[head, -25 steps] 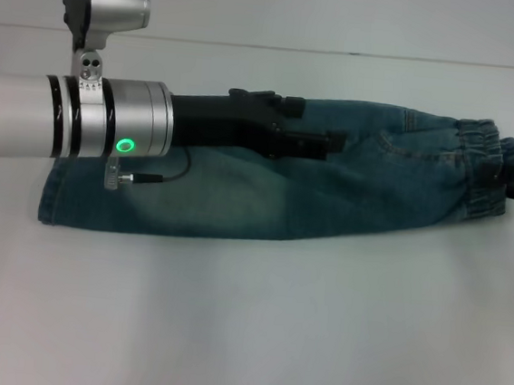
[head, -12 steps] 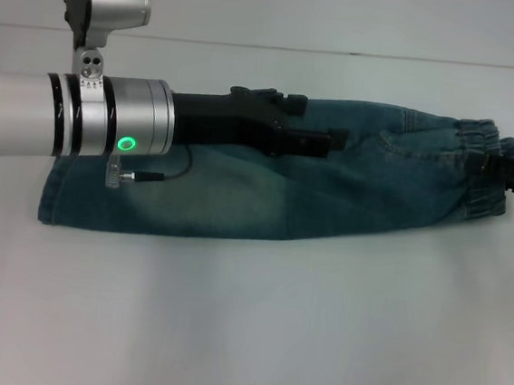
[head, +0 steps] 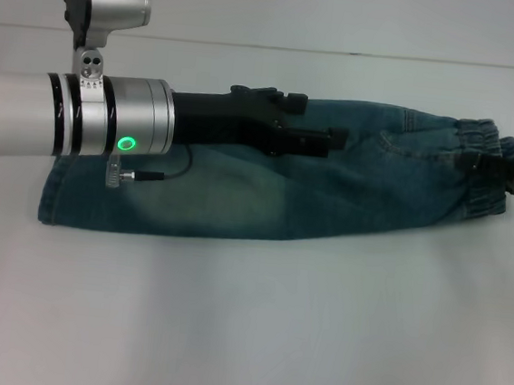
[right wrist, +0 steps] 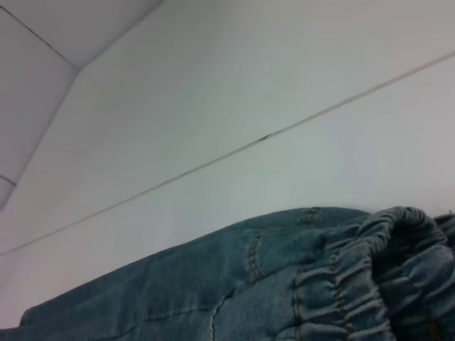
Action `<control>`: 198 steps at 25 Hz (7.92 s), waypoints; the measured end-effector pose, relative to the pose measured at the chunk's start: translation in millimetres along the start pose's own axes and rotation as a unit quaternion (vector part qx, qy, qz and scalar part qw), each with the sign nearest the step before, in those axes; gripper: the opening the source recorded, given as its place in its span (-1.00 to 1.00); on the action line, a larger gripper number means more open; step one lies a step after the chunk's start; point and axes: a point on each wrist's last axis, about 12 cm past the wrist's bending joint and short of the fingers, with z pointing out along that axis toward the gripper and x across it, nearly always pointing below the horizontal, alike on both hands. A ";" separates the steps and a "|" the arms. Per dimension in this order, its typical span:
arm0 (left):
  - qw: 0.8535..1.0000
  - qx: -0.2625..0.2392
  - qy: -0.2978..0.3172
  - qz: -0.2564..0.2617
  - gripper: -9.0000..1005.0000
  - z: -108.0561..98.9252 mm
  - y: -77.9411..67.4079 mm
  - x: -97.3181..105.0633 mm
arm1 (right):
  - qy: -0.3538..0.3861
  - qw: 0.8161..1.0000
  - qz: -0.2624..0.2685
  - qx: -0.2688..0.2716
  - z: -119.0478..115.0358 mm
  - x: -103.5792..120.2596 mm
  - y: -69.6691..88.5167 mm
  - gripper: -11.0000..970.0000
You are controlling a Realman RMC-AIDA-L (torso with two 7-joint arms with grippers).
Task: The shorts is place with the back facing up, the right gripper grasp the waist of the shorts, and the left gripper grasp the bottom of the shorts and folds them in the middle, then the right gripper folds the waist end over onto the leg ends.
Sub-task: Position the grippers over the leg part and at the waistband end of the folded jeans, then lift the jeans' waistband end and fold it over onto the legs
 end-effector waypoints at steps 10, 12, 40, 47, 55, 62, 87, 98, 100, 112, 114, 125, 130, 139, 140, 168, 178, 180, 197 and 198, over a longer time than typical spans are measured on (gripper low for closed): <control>1.000 -0.005 -0.001 0.001 0.83 0.3 1.1 -0.8 | -0.008 1.000 -0.008 -0.013 3.3 -4.1 5.9 0.56; 1.000 -0.005 -0.002 0.001 0.83 0.5 1.2 -1.2 | -0.007 1.000 -0.007 -0.014 4.1 -3.4 6.3 0.54; 1.000 -0.005 -0.001 0.002 0.83 2.8 1.4 -3.0 | -0.009 1.000 0.017 -0.013 2.3 1.6 2.5 -0.81; 1.000 -0.009 -0.001 0.001 0.83 3.0 2.2 -2.6 | -0.010 1.000 0.014 -0.014 1.9 1.4 2.5 -0.54; 1.000 -0.015 -0.002 0.001 0.83 3.0 3.5 -2.7 | -0.018 1.000 0.025 -0.008 -2.5 4.8 -2.8 -0.03; 1.000 -0.014 -0.002 0.004 0.83 4.6 3.2 -5.0 | -0.023 0.999 0.034 -0.008 -7.2 9.6 -7.2 -0.03; 1.000 -0.012 0.000 0.002 0.79 7.0 2.9 -5.1 | -0.042 0.998 0.045 -0.005 -16.2 14.0 -14.2 -0.51; 1.000 -0.012 0.000 0.003 0.76 6.9 3.1 -5.0 | -0.041 0.999 0.033 -0.005 -13.1 10.4 -11.6 -0.69; 1.000 -0.013 0.000 0.003 0.76 6.9 3.1 -5.0 | -0.041 0.999 0.028 -0.006 -12.6 10.0 -11.0 -0.74; 1.000 -0.016 -0.001 -0.015 0.73 6.4 4.1 0.1 | -0.049 0.999 0.017 -0.016 -11.8 12.3 -8.6 -0.91; 1.000 -0.018 -0.008 -0.022 0.73 6.3 4.5 -1.1 | -0.049 0.999 0.015 -0.018 -12.5 13.3 -8.7 -0.91; 0.997 -0.057 -0.024 -0.039 0.39 15.8 12.0 -0.9 | -0.070 0.997 0.002 -0.020 -21.4 13.9 -12.3 -0.91; 0.996 -0.078 -0.009 -0.034 0.12 33.6 10.9 -0.7 | -0.074 0.997 -0.007 -0.020 -24.0 11.1 -12.7 -0.91; 0.993 -0.110 0.034 -0.006 -0.83 66.3 1.3 6.8 | -0.078 0.996 -0.021 -0.025 -24.6 0.9 -8.9 -0.91; 0.993 -0.111 0.036 -0.004 -0.89 67.8 0.7 6.8 | -0.078 0.996 -0.022 -0.027 -24.3 0.2 -8.1 -0.91; 0.977 -0.204 0.063 0.028 -0.95 83.2 3.4 19.6 | -0.069 0.989 -0.084 -0.104 2.0 -41.1 42.9 -0.91; 0.965 -0.238 0.094 0.057 -0.95 100.6 -5.6 31.0 | -0.068 0.984 -0.107 -0.128 2.4 -53.9 59.5 -0.91; 0.964 -0.241 0.095 0.058 -0.95 100.8 -5.6 31.3 | -0.067 0.982 -0.115 -0.135 3.5 -57.5 64.9 -0.91; 0.981 -0.148 0.115 0.046 -0.95 116.1 -36.9 34.6 | -0.066 0.973 -0.156 -0.154 3.7 -76.7 94.6 -0.91; 0.982 -0.141 0.116 0.044 -0.94 117.3 -39.8 35.1 | -0.065 0.973 -0.158 -0.155 4.3 -77.2 95.9 -0.91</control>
